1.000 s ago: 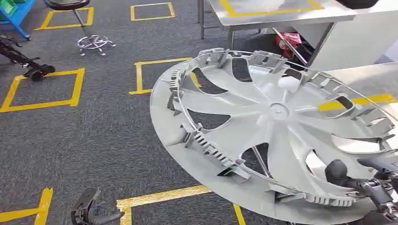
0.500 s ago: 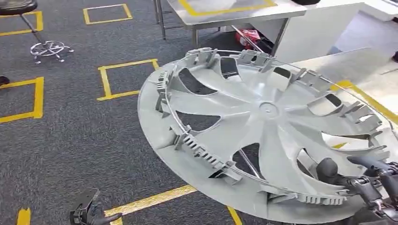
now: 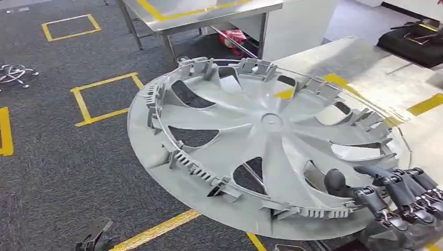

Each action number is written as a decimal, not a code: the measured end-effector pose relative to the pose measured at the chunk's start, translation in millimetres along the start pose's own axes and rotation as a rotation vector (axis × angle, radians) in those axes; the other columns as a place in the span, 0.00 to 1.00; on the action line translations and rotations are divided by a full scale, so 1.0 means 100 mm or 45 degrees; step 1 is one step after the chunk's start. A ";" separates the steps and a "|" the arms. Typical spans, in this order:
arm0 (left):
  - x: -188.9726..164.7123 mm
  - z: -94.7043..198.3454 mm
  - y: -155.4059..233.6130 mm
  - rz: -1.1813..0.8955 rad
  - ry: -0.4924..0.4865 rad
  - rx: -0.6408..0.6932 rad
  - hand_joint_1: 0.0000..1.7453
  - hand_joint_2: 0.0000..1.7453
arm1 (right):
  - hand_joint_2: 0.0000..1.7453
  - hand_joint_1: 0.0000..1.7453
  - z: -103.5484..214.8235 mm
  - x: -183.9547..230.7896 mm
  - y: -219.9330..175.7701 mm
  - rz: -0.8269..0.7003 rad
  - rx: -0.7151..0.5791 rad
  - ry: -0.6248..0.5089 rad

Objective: Take the parts from the cabinet and place them on the table.

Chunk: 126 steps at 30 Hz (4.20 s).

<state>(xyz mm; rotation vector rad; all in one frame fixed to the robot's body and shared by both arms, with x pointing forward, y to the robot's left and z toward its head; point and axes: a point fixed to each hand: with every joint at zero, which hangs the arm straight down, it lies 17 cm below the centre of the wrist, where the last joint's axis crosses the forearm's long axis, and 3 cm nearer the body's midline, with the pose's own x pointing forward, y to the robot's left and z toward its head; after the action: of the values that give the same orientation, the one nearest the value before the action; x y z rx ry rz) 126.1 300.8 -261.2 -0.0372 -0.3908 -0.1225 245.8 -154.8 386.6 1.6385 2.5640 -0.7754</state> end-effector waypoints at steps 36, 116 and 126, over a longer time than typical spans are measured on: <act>-0.05 0.01 0.17 0.000 -0.018 0.081 0.00 1.00 | 1.00 1.00 0.03 0.05 0.09 -0.023 0.022 -0.007; -0.06 0.01 0.16 -0.018 -0.026 0.084 0.00 1.00 | 1.00 1.00 -0.13 0.03 -0.05 -0.044 -0.060 0.024; -0.06 0.01 0.16 -0.017 -0.027 0.084 0.00 1.00 | 1.00 1.00 -0.13 0.05 -0.05 -0.050 -0.061 0.021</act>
<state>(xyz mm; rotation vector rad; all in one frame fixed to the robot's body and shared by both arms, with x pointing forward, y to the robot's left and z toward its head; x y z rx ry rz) 122.5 317.1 -262.8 0.0294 -0.4158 -0.1227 242.7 -147.0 399.1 1.5933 2.6117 -0.6993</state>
